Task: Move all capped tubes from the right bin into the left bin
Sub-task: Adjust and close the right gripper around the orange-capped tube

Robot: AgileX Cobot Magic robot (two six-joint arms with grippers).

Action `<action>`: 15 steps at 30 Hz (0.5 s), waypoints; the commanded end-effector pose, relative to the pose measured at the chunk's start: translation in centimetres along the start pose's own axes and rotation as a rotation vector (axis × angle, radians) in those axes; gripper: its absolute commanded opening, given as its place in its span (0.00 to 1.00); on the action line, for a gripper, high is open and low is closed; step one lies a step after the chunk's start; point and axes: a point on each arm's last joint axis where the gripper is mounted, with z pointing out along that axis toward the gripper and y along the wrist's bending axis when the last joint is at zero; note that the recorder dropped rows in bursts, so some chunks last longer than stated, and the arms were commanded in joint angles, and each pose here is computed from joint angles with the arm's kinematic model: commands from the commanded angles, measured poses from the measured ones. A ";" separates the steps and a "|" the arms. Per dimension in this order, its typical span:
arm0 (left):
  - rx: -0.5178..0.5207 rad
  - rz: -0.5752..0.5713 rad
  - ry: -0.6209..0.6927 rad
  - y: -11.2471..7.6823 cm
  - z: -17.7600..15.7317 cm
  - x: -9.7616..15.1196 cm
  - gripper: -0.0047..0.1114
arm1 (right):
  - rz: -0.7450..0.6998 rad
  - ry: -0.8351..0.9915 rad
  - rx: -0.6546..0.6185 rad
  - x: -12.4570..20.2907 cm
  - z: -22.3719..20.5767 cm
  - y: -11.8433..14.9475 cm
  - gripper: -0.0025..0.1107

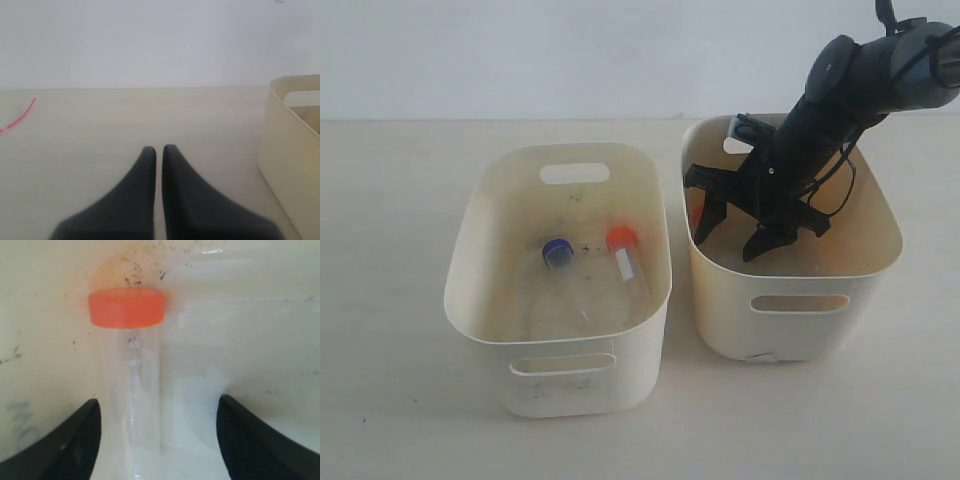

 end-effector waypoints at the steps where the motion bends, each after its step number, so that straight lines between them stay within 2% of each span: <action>1: 0.000 -0.004 -0.015 0.0 -0.1 -0.2 0.08 | 0.001 0.012 -0.003 0.1 0.4 0.0 0.58; 15: 0.000 -0.004 -0.015 0.0 -0.1 -0.2 0.08 | -0.022 0.027 0.087 -0.1 2.2 -1.6 0.58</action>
